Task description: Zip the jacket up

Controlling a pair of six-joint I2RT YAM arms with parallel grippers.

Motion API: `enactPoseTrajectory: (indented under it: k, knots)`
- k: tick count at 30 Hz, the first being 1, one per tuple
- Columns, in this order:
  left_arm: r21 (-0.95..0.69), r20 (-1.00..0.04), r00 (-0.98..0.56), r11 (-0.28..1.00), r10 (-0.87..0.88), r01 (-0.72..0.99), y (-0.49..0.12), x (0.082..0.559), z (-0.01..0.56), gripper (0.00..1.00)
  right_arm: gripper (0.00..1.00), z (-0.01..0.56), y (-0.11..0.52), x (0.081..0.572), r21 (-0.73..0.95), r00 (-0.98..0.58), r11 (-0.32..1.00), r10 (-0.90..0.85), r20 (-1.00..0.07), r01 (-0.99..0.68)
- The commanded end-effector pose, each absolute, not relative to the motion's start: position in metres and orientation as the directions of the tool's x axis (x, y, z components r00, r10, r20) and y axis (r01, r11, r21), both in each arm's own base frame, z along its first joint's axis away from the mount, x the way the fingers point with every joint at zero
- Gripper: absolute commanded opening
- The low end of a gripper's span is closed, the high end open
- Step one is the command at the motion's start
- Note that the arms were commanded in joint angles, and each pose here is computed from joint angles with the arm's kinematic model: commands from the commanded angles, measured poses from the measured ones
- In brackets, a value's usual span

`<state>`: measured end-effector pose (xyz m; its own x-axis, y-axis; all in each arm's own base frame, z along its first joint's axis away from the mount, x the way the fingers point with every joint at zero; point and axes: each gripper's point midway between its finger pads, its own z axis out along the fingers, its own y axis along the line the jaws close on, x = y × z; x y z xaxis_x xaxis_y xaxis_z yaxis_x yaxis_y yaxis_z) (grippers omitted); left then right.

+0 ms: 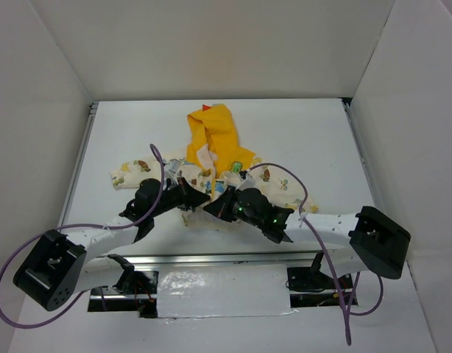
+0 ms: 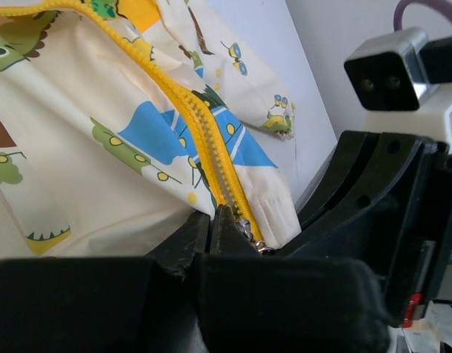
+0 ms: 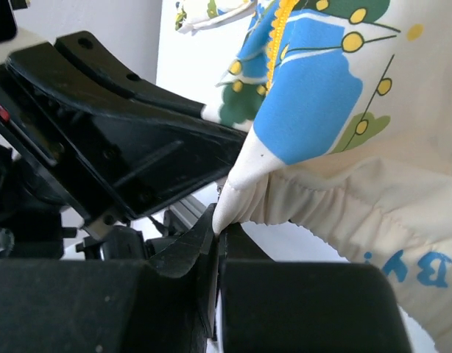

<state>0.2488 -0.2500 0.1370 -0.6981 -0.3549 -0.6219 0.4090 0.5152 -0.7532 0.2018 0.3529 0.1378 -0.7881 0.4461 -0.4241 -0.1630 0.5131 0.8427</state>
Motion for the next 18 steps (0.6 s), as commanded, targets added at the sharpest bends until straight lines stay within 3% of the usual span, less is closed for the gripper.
enactPoseTrajectory:
  k: [1,6,11,18]
  knots:
    - [-0.714,-0.687,-0.661,0.447,-0.301,0.539,-0.262,0.243,0.157,0.00,0.00,0.159,0.349,0.207,0.840,-0.790,0.535,0.474,-0.390,-0.093]
    - [-0.714,-0.694,-0.657,0.399,-0.295,0.575,-0.265,0.234,0.159,0.00,0.00,0.168,0.345,0.209,0.870,-0.827,0.489,0.464,-0.317,-0.059]
    - [-0.700,-0.708,-0.639,0.423,-0.301,0.576,-0.261,0.236,0.162,0.00,0.02,0.169,0.345,0.202,0.872,-0.858,0.488,0.428,-0.284,-0.046]
    - [-0.680,-0.729,-0.612,0.431,-0.307,0.593,-0.258,0.235,0.170,0.00,0.00,0.173,0.344,0.198,0.891,-0.870,0.448,0.466,-0.161,0.075]
